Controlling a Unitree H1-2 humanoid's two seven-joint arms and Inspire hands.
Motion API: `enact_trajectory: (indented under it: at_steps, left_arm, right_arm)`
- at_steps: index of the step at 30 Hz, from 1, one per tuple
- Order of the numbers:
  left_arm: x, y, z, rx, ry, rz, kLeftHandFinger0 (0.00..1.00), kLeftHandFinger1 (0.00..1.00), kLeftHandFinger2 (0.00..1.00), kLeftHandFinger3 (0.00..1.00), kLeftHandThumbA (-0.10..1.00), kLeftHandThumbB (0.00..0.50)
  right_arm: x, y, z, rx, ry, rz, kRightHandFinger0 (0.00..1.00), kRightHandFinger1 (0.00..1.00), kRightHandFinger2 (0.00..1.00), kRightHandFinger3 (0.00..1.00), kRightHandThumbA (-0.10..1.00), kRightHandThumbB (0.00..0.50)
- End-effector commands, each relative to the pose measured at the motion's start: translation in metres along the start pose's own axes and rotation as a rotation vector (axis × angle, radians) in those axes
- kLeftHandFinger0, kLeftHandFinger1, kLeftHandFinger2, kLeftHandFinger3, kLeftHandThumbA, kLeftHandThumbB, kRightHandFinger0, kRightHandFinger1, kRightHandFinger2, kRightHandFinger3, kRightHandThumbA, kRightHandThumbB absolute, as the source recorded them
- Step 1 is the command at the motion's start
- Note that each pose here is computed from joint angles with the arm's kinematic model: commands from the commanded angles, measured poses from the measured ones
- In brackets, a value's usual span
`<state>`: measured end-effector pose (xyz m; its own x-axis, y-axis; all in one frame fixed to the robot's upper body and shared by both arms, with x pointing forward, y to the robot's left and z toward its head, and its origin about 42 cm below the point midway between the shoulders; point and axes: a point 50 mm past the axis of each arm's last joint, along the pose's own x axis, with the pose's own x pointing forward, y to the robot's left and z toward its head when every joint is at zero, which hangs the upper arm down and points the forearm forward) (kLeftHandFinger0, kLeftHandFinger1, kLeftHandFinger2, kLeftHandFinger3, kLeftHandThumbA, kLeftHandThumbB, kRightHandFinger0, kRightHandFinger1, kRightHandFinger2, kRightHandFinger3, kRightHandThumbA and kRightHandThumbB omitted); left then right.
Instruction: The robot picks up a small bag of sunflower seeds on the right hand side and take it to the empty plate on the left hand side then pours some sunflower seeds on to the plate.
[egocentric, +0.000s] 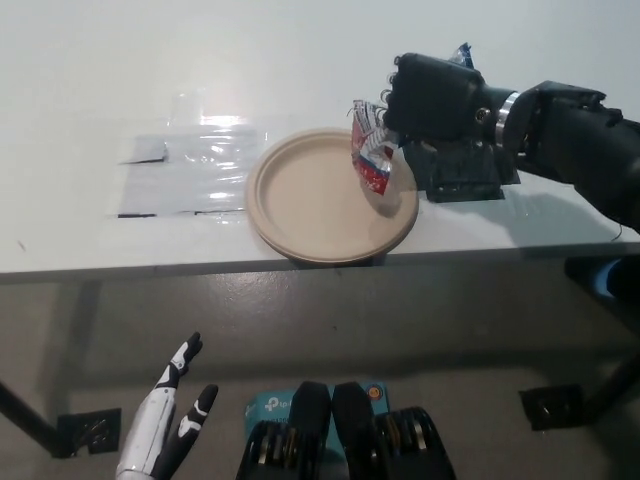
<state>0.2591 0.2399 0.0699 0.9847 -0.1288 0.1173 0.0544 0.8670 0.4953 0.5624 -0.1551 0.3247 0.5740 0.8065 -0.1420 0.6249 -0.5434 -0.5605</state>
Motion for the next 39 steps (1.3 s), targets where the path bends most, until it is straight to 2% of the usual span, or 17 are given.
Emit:
enact_trajectory:
  at_steps: [1,2,4,8,12,14,17,20,25,27,28,29,30,32,35,36,39]
  left_arm:
    - [0.0,0.009,0.005,0.028,-0.028,-0.002,1.0,1.0,1.0,1.0,1.0,0.135]
    - [0.0,0.009,0.005,0.028,-0.026,-0.004,1.0,1.0,1.0,1.0,1.0,0.139]
    - [0.001,0.011,0.006,0.033,-0.029,-0.005,1.0,1.0,1.0,1.0,1.0,0.14]
    - [0.004,0.011,0.008,0.035,-0.031,0.001,1.0,1.0,1.0,1.0,1.0,0.133]
    - [0.004,0.008,0.008,0.037,-0.045,-0.004,1.0,1.0,1.0,1.0,1.0,0.131]
    - [0.004,0.011,0.008,0.043,-0.044,-0.004,1.0,1.0,1.0,1.0,1.0,0.137]
    - [0.003,0.012,0.008,0.047,-0.04,-0.011,1.0,1.0,1.0,1.0,1.0,0.132]
    - [0.004,0.012,0.008,0.051,-0.046,-0.012,1.0,1.0,1.0,1.0,1.0,0.132]
    - [0.005,0.01,0.008,0.04,-0.046,-0.008,1.0,1.0,1.0,1.0,1.0,0.141]
    - [0.005,0.011,0.008,0.046,-0.048,-0.005,1.0,1.0,1.0,1.0,1.0,0.137]
    - [0.005,0.011,0.008,0.046,-0.051,-0.004,1.0,1.0,1.0,1.0,1.0,0.131]
    - [0.005,0.012,0.007,0.045,-0.055,-0.004,1.0,1.0,1.0,1.0,1.0,0.136]
    - [0.005,0.011,0.007,0.041,-0.055,-0.003,1.0,1.0,1.0,1.0,1.0,0.135]
    - [0.005,0.013,0.008,0.046,-0.05,-0.005,1.0,1.0,1.0,1.0,1.0,0.133]
    - [0.005,0.011,0.009,0.047,-0.051,-0.006,1.0,1.0,1.0,1.0,1.0,0.119]
    - [0.005,0.01,0.008,0.047,-0.056,-0.002,1.0,1.0,1.0,1.0,1.0,0.113]
    - [0.006,0.012,0.008,0.048,-0.054,-0.003,1.0,1.0,1.0,1.0,1.0,0.122]
  right_arm:
    - [-0.002,-0.029,-0.051,-0.096,0.095,-0.098,0.0,0.0,0.29,0.11,-0.05,0.409]
    - [-0.002,-0.031,-0.055,-0.101,0.09,-0.098,0.0,0.0,0.29,0.07,-0.03,0.417]
    - [-0.004,-0.034,-0.062,-0.136,0.08,-0.107,0.0,0.0,0.29,0.09,-0.04,0.438]
    - [0.001,-0.046,-0.077,-0.197,0.035,-0.092,0.0,0.0,0.2,0.22,0.0,0.464]
    - [0.004,-0.046,-0.074,-0.202,-0.008,-0.08,0.0,0.0,0.11,0.15,0.02,0.484]
    - [0.006,-0.046,-0.072,-0.201,-0.015,-0.072,0.0,0.0,0.12,0.09,0.04,0.479]
    - [0.011,-0.046,-0.068,-0.199,-0.027,-0.016,0.0,0.0,0.18,0.11,0.03,0.452]
    - [0.014,-0.047,-0.066,-0.233,-0.048,-0.008,0.0,0.0,0.18,0.14,0.05,0.447]
    - [0.018,-0.05,-0.063,-0.209,-0.063,-0.037,0.0,0.0,0.17,0.24,-0.04,0.422]
    - [0.021,-0.051,-0.062,-0.188,-0.052,-0.041,0.0,0.0,0.18,0.2,-0.05,0.415]
    - [0.022,-0.052,-0.061,-0.202,-0.055,-0.033,0.0,0.0,0.18,0.23,-0.04,0.425]
    - [0.024,-0.052,-0.059,-0.218,-0.061,-0.03,0.0,0.0,0.24,0.74,-0.07,0.423]
    - [0.024,-0.053,-0.058,-0.209,-0.065,-0.04,0.0,0.0,0.2,0.89,-0.07,0.425]
    - [0.027,-0.054,-0.056,-0.211,-0.083,-0.02,0.0,0.0,0.15,0.64,-0.1,0.376]
    - [0.027,-0.055,-0.054,-0.22,-0.102,-0.041,0.0,0.0,0.11,0.43,-0.1,0.389]
    - [0.028,-0.055,-0.052,-0.263,-0.13,-0.035,0.0,0.0,0.06,0.29,-0.07,0.402]
    - [0.03,-0.057,-0.05,-0.233,-0.137,0.008,0.0,0.0,0.08,0.26,-0.1,0.401]
